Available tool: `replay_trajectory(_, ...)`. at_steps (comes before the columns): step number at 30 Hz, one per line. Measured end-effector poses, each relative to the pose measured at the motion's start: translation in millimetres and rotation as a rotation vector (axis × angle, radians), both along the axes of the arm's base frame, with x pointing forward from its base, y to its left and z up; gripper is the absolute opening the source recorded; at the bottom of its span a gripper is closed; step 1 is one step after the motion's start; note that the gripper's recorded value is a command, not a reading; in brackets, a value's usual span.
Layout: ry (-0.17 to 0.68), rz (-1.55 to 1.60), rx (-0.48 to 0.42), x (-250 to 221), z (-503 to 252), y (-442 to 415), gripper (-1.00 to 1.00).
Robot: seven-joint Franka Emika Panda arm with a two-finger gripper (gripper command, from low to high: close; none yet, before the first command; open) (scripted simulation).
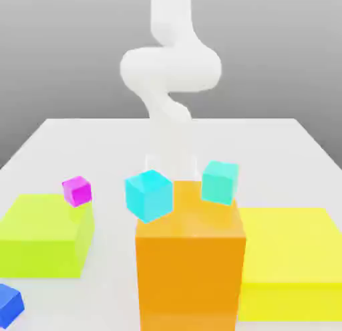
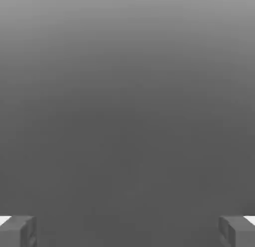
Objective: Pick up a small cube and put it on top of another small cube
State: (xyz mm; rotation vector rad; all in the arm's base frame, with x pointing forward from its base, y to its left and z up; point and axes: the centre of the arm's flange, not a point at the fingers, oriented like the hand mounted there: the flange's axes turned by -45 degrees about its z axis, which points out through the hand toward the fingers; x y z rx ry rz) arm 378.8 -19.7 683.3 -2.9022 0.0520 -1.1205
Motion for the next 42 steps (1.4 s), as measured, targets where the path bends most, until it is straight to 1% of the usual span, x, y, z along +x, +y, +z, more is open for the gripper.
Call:
replay_trajectory(4, 0.102, -0.023, 0.046, 47.6, -51.7, -33.9, 0.0)
replay_trajectory(8, 0.196, -0.056, 0.086, 84.6, -108.5, -68.2, 0.0)
replay_trajectory(12, 0.288, -0.097, 0.118, 111.4, -170.4, -103.7, 0.0)
replay_trajectory(16, 0.378, -0.146, 0.141, 127.4, -235.7, -139.8, 0.0)
replay_trajectory(24, 0.555, -0.263, 0.158, 124.5, -369.0, -213.7, 0.0)
replay_trajectory(31, 0.709, -0.368, 0.135, 87.4, -478.3, -273.1, 0.0)
replay_trajectory(35, 0.729, -0.38, 0.128, 81.8, -538.8, -281.0, 0.0)
replay_trajectory(36, 0.73, -0.381, 0.129, 81.0, -550.3, -281.0, -1.0)
replay_trajectory(42, 0.731, -0.381, 0.13, 80.4, -556.1, -280.9, -1.0)
